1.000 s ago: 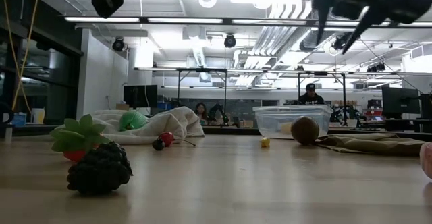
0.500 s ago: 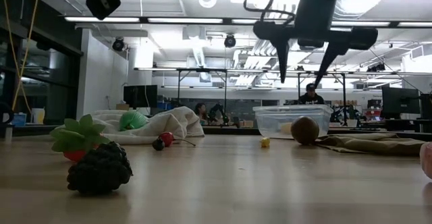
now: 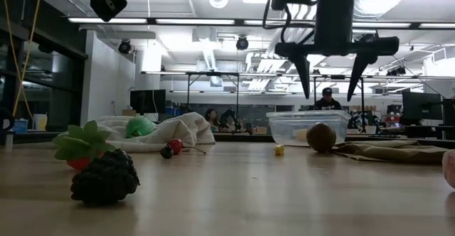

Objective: Pick and placing Produce into tupperware
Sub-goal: Put the brown kiwi into the transparent bin

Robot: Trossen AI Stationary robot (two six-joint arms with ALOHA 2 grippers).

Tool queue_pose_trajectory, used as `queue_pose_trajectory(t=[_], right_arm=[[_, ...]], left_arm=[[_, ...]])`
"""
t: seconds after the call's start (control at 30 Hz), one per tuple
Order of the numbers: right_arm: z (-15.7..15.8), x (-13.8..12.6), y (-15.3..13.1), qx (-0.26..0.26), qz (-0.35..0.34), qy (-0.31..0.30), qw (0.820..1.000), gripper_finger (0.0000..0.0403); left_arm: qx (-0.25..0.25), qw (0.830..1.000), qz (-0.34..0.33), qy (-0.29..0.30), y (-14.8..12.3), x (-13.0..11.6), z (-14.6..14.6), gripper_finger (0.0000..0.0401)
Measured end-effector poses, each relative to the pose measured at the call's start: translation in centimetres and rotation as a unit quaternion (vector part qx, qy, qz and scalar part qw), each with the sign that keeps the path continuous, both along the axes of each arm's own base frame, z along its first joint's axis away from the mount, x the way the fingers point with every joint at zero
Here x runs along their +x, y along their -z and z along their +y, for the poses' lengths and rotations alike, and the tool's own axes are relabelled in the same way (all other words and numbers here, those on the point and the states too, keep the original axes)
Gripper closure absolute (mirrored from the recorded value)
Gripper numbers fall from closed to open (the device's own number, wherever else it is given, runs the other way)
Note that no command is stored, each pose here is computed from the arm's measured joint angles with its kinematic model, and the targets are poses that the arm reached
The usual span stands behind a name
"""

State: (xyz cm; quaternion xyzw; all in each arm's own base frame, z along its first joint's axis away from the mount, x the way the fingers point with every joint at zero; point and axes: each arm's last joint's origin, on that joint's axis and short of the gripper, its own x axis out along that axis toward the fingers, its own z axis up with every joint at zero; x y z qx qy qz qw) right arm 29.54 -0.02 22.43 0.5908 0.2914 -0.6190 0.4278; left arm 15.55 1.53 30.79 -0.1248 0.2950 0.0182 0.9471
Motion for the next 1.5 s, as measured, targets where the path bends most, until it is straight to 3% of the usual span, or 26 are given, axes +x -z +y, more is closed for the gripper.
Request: queue_pose_trajectory(t=[0.5, 1.3, 1.5], right_arm=[[-1.2, 1.3, 2.8, 0.028, 0.039, -0.016, 0.999, 0.0095], [-1.5, 0.5, 7.0, 0.04, -0.012, -0.01, 0.999, 0.0095], [-1.7, 0.4, 7.0, 0.019, -0.003, -0.007, 1.0, 0.0096]], left_arm=[[-0.003, 1.0, 0.018, -0.003, 0.3, -0.2, 0.0, 0.0384], [-0.005, 1.0, 0.022, -0.004, 0.3, -0.2, 0.0, 0.0384], [-0.001, 1.0, 0.022, -0.012, 0.3, -0.2, 0.0, 0.0384]])
